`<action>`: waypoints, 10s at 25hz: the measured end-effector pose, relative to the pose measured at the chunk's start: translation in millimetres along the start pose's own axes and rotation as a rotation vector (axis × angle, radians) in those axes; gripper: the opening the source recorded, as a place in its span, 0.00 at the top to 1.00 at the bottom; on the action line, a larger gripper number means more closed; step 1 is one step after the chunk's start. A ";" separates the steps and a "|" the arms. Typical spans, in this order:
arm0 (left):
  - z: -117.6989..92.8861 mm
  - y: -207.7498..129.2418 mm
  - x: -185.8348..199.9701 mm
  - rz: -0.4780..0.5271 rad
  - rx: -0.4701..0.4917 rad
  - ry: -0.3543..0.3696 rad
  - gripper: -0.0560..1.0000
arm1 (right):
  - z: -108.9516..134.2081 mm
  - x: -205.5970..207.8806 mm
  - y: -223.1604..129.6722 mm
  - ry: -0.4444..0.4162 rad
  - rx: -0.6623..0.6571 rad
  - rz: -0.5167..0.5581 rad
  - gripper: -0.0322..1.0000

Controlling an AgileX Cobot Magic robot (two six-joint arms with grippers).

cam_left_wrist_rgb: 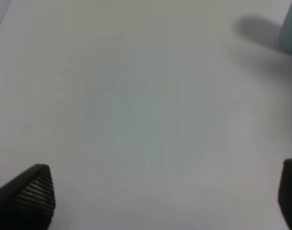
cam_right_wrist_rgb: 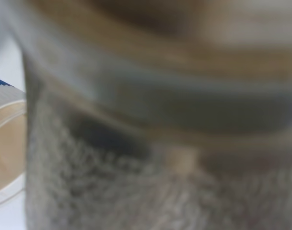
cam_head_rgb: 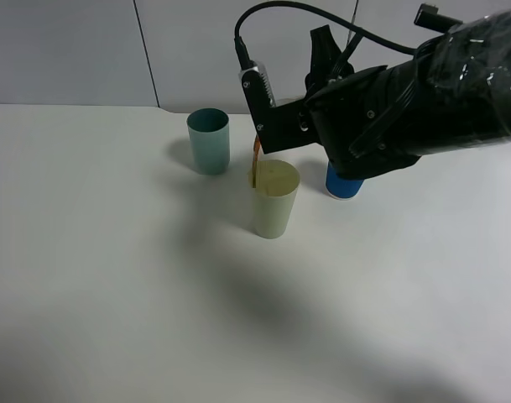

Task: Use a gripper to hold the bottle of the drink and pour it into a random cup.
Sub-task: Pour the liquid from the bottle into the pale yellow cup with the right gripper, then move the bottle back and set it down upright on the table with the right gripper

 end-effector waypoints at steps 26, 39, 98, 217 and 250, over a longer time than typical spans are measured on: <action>0.0 0.0 0.0 0.000 0.000 0.000 0.07 | -1.6 0.1 -5.1 -0.010 0.042 0.034 0.60; 0.0 0.0 0.0 0.000 0.000 0.000 0.07 | -3.8 0.8 -15.4 -0.023 0.051 0.103 0.60; 0.0 0.0 0.0 0.000 0.000 0.000 0.07 | -12.0 3.7 -15.3 -0.071 0.236 0.123 0.60; 0.0 0.0 0.0 0.000 0.000 0.000 0.07 | 55.7 61.5 -18.6 0.585 -1.542 -0.475 0.61; 0.0 0.0 0.0 0.000 0.000 0.000 0.07 | 61.4 60.4 -73.7 0.533 -1.603 -0.266 0.61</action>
Point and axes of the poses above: a point on each arm's last joint axis where the gripper is mounted, x pointing back along that axis away from the gripper, z along the wrist's bending axis when the last joint is at zero, y = z × x, the point moved 6 cm from there along -x, pointing out along that axis toward the gripper, and after that the axes turned 8 degrees about -x, right-handed, at the moved point
